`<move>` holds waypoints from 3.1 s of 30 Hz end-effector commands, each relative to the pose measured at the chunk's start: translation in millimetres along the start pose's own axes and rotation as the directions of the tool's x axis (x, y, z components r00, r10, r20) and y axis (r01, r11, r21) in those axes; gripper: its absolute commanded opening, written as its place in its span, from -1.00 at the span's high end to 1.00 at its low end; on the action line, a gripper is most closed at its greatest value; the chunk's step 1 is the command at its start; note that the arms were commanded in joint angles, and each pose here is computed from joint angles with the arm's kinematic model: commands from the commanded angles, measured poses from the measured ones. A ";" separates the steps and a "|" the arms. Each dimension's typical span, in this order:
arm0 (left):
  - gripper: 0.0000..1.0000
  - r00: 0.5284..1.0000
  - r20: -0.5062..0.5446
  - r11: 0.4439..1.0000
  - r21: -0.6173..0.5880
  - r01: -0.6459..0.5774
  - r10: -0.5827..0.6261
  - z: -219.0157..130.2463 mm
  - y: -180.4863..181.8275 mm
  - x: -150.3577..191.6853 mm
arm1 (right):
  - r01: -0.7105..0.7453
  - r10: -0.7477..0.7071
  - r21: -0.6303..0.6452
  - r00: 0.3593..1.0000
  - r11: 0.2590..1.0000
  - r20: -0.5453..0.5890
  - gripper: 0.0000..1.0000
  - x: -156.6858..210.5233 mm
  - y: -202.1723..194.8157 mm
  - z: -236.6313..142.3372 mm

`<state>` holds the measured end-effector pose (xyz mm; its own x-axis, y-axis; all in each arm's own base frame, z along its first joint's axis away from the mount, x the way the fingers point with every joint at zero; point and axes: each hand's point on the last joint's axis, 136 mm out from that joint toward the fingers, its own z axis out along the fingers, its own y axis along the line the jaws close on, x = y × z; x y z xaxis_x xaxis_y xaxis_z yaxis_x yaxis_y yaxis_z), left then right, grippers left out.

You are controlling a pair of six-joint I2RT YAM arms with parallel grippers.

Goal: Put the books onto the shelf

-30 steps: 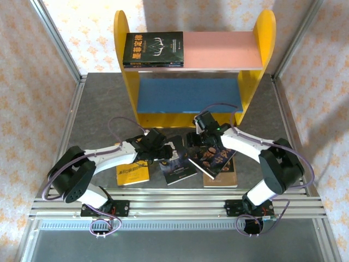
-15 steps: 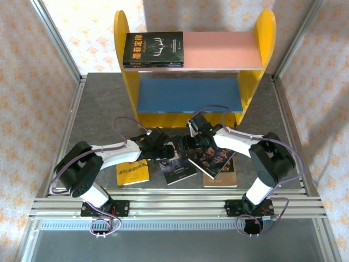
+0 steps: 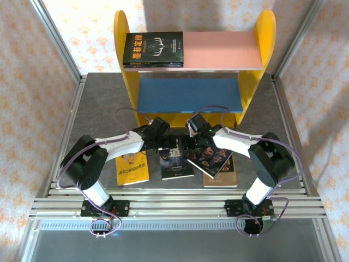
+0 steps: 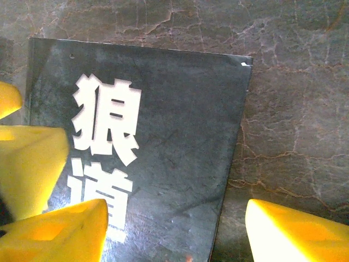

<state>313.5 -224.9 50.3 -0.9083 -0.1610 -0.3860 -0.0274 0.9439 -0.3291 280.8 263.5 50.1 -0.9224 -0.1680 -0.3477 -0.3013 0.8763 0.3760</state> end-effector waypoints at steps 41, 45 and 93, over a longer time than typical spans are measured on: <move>-0.62 0.998 -0.063 1.000 0.022 0.016 -0.015 -0.4 16.3 37.7 | 0.059 -0.055 0.052 0.997 0.997 -0.062 -0.29 3.1 2.9 4.4; -0.62 0.998 -0.063 0.999 0.049 0.011 -0.008 5.0 9.7 35.7 | 0.046 -0.044 0.018 0.996 0.999 -0.083 -0.28 4.3 7.7 15.1; -0.62 0.994 -0.081 0.997 0.019 0.070 -0.069 0.2 40.1 38.0 | 0.013 -0.010 0.056 0.999 0.998 -0.050 -0.08 20.6 4.1 34.6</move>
<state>286.0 -197.2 32.7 -0.9295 -0.1951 -0.3131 -0.0622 0.9195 -0.3882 266.7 287.0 30.1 -0.9364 -0.1922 -0.2935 -0.3039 0.8624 0.4048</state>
